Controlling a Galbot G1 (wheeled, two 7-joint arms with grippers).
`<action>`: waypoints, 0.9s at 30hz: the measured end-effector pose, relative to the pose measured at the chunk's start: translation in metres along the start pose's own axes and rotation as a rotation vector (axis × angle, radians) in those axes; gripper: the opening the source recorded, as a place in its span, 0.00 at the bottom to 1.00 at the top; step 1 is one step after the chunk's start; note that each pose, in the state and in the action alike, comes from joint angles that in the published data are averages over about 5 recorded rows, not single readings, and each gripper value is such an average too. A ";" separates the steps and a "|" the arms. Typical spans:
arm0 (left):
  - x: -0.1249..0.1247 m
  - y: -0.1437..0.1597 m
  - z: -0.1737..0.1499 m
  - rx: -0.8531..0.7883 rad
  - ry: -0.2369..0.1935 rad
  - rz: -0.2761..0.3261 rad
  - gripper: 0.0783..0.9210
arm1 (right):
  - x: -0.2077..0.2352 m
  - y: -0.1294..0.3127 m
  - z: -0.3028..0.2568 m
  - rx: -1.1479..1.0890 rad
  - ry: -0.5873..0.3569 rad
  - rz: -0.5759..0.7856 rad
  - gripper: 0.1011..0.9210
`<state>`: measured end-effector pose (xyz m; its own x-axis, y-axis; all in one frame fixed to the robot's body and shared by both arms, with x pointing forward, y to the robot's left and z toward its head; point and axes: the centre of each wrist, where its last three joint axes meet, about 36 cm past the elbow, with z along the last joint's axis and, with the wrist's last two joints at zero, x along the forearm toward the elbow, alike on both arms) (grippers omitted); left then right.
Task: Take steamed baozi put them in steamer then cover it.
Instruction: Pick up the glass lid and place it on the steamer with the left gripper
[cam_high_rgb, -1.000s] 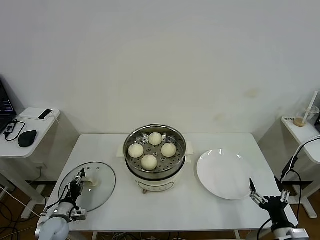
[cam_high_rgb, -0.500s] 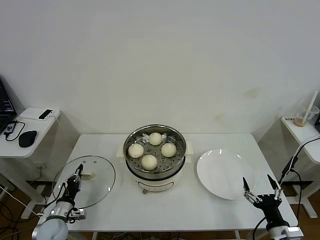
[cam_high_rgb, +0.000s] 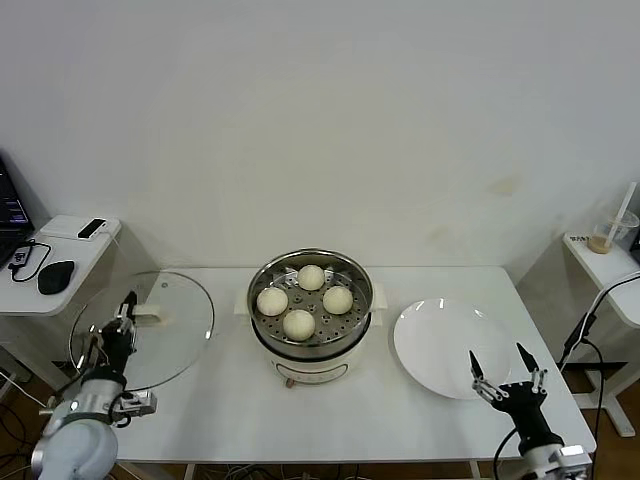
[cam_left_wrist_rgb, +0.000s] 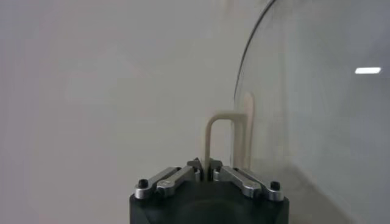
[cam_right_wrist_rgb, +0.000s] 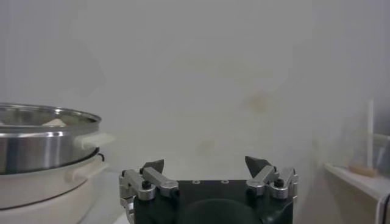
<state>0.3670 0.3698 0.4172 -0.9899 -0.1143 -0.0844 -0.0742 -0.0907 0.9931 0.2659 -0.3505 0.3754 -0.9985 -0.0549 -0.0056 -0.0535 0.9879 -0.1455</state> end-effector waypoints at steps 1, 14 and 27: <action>-0.001 0.007 -0.003 0.012 -0.001 -0.003 0.08 | 0.000 0.000 0.001 0.000 0.002 0.000 0.88; -0.021 0.051 -0.072 0.160 -0.110 0.005 0.08 | 0.006 0.010 0.014 0.016 0.056 0.001 0.88; -0.051 0.064 -0.171 0.173 -0.172 0.035 0.08 | -0.002 0.038 0.023 0.031 0.098 -0.041 0.88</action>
<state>0.4336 0.2008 0.4715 -0.9972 0.0568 -0.0489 -0.0442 0.0826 0.9956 0.2658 -0.3163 0.3472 -0.9920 -0.0792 0.0979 -0.0954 0.9801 -0.1739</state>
